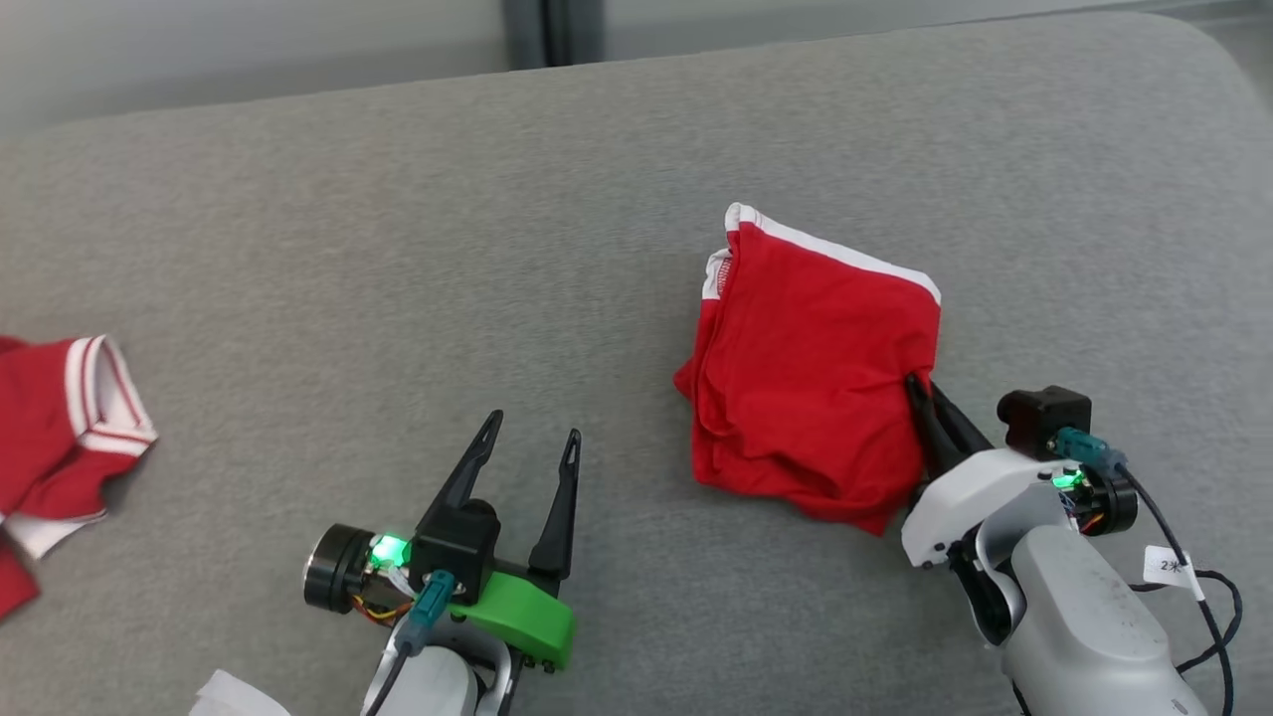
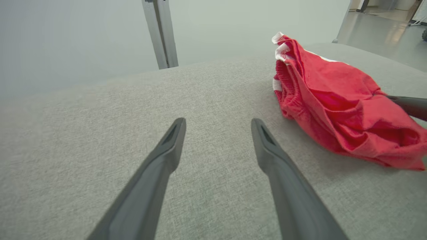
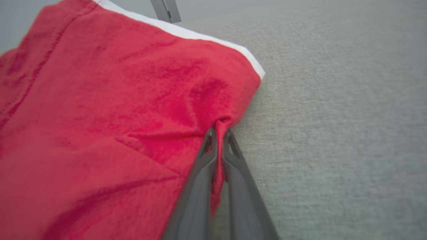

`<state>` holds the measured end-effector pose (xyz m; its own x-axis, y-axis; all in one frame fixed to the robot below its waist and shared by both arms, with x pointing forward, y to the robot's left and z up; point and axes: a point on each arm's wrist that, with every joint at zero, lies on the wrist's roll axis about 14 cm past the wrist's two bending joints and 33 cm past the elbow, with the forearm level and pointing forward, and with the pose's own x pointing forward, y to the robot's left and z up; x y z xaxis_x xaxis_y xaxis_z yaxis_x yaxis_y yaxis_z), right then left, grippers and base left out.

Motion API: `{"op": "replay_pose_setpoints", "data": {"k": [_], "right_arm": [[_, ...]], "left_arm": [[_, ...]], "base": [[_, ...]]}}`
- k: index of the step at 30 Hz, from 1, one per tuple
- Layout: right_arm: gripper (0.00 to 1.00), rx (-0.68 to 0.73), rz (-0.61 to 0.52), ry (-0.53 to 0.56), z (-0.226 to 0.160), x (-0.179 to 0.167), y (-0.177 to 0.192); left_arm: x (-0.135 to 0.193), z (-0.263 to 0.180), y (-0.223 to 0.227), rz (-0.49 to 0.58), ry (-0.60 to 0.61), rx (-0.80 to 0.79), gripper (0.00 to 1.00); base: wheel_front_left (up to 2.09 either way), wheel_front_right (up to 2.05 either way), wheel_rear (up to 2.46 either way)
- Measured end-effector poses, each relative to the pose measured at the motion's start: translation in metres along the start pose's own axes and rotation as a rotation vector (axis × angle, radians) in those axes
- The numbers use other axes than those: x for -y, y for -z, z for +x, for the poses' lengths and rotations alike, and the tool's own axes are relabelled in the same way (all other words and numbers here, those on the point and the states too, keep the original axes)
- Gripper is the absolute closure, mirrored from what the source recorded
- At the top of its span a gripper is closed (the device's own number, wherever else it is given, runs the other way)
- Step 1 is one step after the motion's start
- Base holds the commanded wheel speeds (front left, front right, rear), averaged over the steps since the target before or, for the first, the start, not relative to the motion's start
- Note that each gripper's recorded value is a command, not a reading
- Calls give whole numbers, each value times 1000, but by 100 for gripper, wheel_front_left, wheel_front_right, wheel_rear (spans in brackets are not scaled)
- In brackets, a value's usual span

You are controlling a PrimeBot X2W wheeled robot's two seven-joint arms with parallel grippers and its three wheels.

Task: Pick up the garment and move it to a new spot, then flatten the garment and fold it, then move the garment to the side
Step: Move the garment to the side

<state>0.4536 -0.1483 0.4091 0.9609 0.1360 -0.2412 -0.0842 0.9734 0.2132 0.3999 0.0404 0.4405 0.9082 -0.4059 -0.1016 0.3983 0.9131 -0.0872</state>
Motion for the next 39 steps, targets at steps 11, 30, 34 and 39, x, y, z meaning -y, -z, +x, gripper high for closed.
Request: {"op": "replay_pose_setpoints", "data": {"k": [11, 30, 34, 39], "right_arm": [[100, 55, -11, 188, -64, 68, -17], [100, 114, -313, 304, -27, 136, -99], [100, 72, -392, 344, -7, 163, -108], [100, 38, -458, 441, 4, 208, -122]], "left_arm": [[91, 34, -1, -26, 286, 9, 0], [116, 68, 30, -28, 412, -40, 0], [99, 78, 41, -25, 388, -54, 0], [83, 87, 52, -29, 365, -64, 0]], "base": [[0, 0, 0], [0, 0, 0], [0, 0, 0], [0, 0, 0]]}}
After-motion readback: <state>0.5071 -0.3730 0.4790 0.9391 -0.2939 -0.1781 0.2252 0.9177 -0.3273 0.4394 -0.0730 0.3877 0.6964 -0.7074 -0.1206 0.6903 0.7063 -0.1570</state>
